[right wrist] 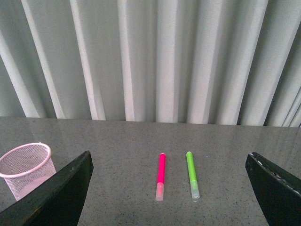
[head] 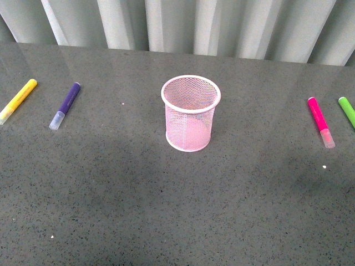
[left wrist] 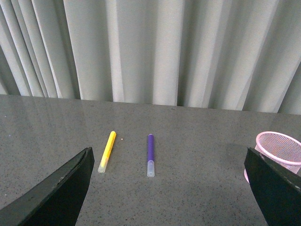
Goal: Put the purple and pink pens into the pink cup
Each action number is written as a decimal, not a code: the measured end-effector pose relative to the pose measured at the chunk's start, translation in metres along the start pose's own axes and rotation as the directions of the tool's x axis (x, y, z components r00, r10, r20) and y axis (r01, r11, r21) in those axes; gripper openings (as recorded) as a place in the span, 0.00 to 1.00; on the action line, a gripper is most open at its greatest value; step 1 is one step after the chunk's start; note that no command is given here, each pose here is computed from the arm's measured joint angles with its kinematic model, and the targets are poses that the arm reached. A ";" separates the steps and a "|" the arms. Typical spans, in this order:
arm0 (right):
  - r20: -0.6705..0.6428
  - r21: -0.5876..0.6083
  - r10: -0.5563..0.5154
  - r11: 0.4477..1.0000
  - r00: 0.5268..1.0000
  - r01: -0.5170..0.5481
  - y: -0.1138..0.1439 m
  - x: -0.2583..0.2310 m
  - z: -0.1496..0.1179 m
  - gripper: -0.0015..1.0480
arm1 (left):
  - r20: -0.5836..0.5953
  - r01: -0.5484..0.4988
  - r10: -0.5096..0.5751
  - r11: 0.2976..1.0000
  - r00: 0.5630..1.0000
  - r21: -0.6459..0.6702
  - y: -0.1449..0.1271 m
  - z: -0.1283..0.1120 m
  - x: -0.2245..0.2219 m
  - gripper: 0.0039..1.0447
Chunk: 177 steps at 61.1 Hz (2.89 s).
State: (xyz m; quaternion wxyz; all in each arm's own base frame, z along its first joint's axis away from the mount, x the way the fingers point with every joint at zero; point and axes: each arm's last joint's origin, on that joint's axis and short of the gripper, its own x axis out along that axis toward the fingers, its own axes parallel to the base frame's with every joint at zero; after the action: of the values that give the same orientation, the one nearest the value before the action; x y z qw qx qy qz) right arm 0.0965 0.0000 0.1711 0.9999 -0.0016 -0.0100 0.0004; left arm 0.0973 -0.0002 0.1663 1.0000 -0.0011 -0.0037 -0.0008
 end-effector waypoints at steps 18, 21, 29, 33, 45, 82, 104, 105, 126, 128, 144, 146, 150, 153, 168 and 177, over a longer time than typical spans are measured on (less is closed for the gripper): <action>0.000 0.000 0.000 1.000 1.000 0.000 0.000 0.000 0.000 0.93 | 0.000 0.000 0.000 1.000 1.000 0.000 0.000 0.000 0.000 0.94; 0.000 0.000 0.000 1.000 1.000 0.000 0.000 0.000 0.000 0.93 | 0.000 0.000 0.000 1.000 1.000 0.000 0.000 0.000 0.000 0.94; 0.000 0.000 0.000 1.000 1.000 0.000 0.000 0.000 0.000 0.93 | 0.000 0.000 0.000 1.000 1.000 0.000 0.000 0.000 0.000 0.94; 0.000 0.000 0.000 1.000 1.000 0.000 0.000 0.000 0.000 0.93 | 0.000 0.000 0.000 1.000 1.000 0.000 0.000 0.000 0.000 0.94; 0.000 0.000 0.000 1.000 1.000 0.000 0.000 0.000 0.000 0.93 | 0.000 0.000 0.000 1.000 1.000 0.000 0.000 0.000 0.000 0.94; 0.000 0.000 0.000 1.000 1.000 0.000 0.000 0.000 0.000 0.93 | 0.000 0.000 0.000 1.000 1.000 0.000 0.000 0.000 0.000 0.94; 0.000 0.000 0.000 1.000 1.000 0.000 0.000 0.000 0.000 0.93 | -0.286 -0.078 0.033 0.986 0.958 -0.149 -0.005 0.004 0.011 0.94; 0.000 0.000 0.000 1.000 1.000 0.000 0.000 0.000 0.000 0.93 | -0.296 -0.064 0.012 0.984 0.955 -0.164 -0.006 0.008 0.017 0.94; 0.000 0.000 0.000 1.000 1.000 0.000 0.000 0.000 0.000 0.93 | -0.539 -0.006 -0.098 0.982 0.836 -0.187 -0.024 0.041 0.144 0.94; 0.000 0.000 0.000 1.000 1.000 0.000 0.000 0.000 0.000 0.93 | -0.573 -0.009 -0.093 0.985 0.814 -0.173 -0.027 0.042 0.158 0.94; 0.000 0.000 0.000 1.000 1.000 0.000 0.000 0.000 0.000 0.93 | -0.704 0.104 -0.119 0.993 0.700 -0.064 -0.048 0.021 0.234 0.94; 0.000 0.000 0.000 1.000 1.000 0.000 0.000 0.000 0.000 0.93 | -0.720 0.113 -0.116 0.992 0.684 -0.052 -0.049 0.015 0.240 0.94; 0.000 0.000 0.000 1.000 1.000 0.000 0.000 0.000 0.000 0.93 | -0.749 0.126 -0.112 0.991 0.653 -0.038 -0.050 0.003 0.249 0.94; 0.000 0.000 0.000 1.000 1.000 0.000 0.000 0.000 0.000 0.93 | -0.765 0.134 -0.108 0.991 0.635 -0.028 -0.051 -0.005 0.256 0.94; 0.000 0.000 0.000 1.000 1.000 0.000 0.000 0.000 0.000 0.93 | -0.790 0.134 -0.083 0.991 0.607 -0.001 -0.042 -0.026 0.289 0.94; 0.000 0.000 0.000 1.000 1.000 0.000 0.000 0.000 0.000 0.93 | -0.781 0.132 -0.076 0.991 0.620 0.009 -0.035 -0.027 0.307 0.94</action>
State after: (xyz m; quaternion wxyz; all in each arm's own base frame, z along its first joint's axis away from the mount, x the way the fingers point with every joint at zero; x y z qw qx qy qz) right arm 0.0965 0.0000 0.1711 0.9999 -0.0016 -0.0100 0.0002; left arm 0.4045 -0.0356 0.1420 0.9010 0.0321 0.4287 -0.0587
